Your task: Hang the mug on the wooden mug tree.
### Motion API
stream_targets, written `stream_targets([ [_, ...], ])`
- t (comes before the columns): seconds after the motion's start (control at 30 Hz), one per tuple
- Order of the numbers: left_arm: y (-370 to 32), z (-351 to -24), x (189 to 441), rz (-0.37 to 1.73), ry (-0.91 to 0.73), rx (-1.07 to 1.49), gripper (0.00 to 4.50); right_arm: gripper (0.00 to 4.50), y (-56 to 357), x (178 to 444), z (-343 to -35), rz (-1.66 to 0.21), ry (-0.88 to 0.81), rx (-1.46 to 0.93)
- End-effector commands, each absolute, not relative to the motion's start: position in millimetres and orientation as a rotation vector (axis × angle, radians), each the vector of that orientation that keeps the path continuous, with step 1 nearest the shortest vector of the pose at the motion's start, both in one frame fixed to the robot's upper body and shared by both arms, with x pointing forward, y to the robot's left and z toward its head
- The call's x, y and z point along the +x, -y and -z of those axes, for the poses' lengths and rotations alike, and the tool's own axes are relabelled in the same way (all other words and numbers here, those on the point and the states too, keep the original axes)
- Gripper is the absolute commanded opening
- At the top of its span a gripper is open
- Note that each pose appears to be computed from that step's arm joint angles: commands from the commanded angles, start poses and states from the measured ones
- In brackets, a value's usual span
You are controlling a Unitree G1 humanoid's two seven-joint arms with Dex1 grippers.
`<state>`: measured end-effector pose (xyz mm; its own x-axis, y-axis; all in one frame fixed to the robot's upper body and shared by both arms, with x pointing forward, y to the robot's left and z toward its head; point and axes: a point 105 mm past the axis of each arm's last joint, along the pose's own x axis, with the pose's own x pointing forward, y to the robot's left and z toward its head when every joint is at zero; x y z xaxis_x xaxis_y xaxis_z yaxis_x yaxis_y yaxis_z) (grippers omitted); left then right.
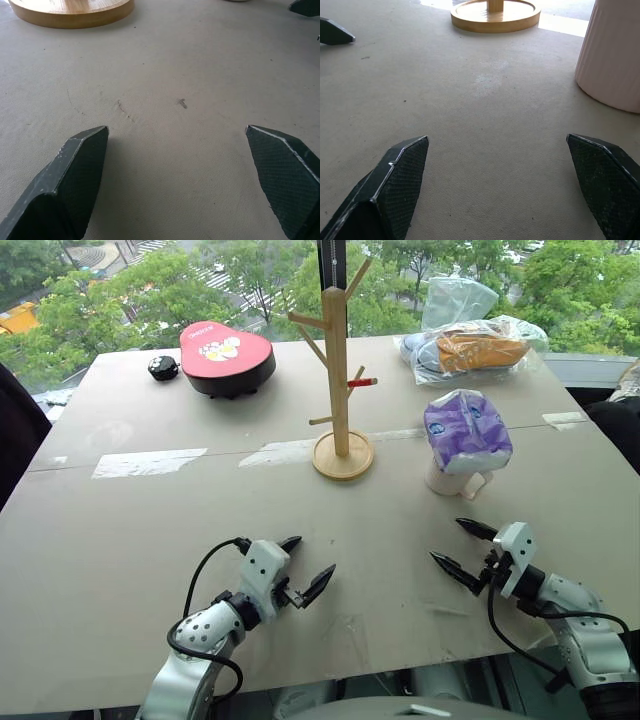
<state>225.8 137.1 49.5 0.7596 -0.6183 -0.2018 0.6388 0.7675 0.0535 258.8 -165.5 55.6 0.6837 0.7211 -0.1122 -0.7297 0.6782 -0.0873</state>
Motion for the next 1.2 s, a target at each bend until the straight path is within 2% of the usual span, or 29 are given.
stream_targets([
  [0.03, -141.7, -32.4, 219.2, 0.682, -0.255, 0.112, 4.5, 4.46, 174.1, 255.9, -52.8, -0.781, -0.09, -0.129],
  [0.73, -139.2, -32.9, 221.3, 0.713, -0.249, 0.098, 4.5, 4.46, 176.8, 250.8, -58.0, -0.755, -0.065, -0.137],
  [0.93, -136.1, -48.0, 226.0, 0.777, -0.2, 0.091, 4.5, 4.46, 158.4, 224.3, -104.4, -0.873, 0.053, -0.137],
  [1.1, -124.5, -79.0, 229.8, 0.927, -0.126, 0.08, 4.5, 4.46, 154.7, 228.1, -152.8, -0.836, 0.175, -0.205],
  [1.2, -109.7, -116.9, 228.9, 1.077, -0.039, 0.025, 4.5, 4.46, 151.8, 238.7, -183.0, -0.799, 0.263, -0.279],
])
